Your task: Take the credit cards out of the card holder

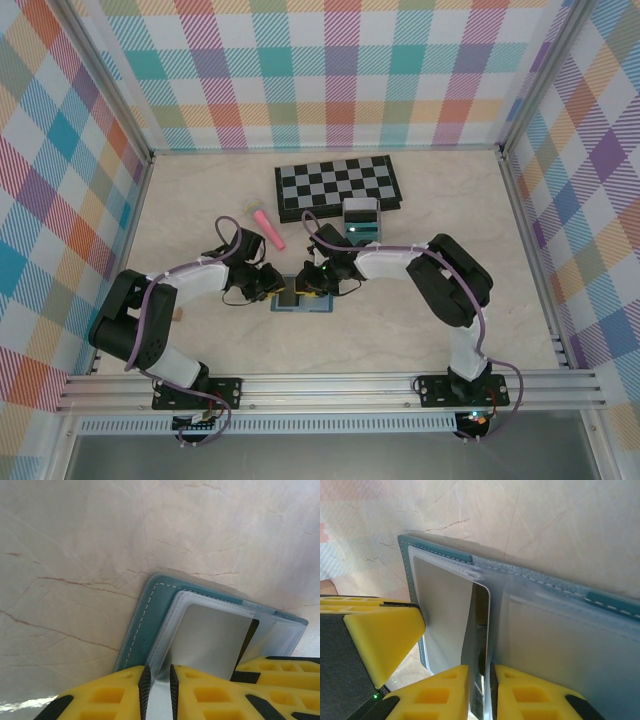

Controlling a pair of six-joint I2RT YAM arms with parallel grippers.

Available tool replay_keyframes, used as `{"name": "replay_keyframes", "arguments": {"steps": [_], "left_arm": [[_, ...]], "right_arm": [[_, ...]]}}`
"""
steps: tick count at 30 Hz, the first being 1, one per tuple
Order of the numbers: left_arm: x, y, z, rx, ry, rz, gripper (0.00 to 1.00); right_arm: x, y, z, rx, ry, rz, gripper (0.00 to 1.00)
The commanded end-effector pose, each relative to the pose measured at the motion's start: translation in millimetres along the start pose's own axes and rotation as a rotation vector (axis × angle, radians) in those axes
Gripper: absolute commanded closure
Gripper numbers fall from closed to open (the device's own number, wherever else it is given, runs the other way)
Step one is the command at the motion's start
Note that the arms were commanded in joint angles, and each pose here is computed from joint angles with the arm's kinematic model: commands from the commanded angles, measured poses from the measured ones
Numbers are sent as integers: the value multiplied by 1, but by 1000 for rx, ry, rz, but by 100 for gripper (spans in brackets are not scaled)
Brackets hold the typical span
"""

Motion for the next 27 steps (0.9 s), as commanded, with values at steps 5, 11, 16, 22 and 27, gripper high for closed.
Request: {"name": "replay_keyframes", "arguments": {"steps": [5, 11, 16, 22, 27], "left_arm": [[8, 15, -13, -29, 45, 64, 79], [5, 15, -13, -28, 36, 78, 77], [3, 13, -11, -25, 25, 69, 70], [-3, 9, -10, -17, 2, 54, 69], [-17, 0, -8, -23, -36, 16, 71]], "right_arm": [[6, 3, -3, 3, 36, 13, 83], [2, 3, -5, -11, 30, 15, 90], [-4, -3, -8, -27, 26, 5, 97], [-8, -11, -13, -50, 32, 6, 100], [-12, -7, -17, -72, 59, 14, 100]]}}
Point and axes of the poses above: each hand's point on the last joint's axis, 136 mm out from that joint toward the fingers, its own x axis out along the fingers, its own y axis along the line the jaws close on, z = x × y, the point moved 8 cm from there along -x, back along the fingers, and after that the axes turned 13 degrees about x, right-handed, at the moved point
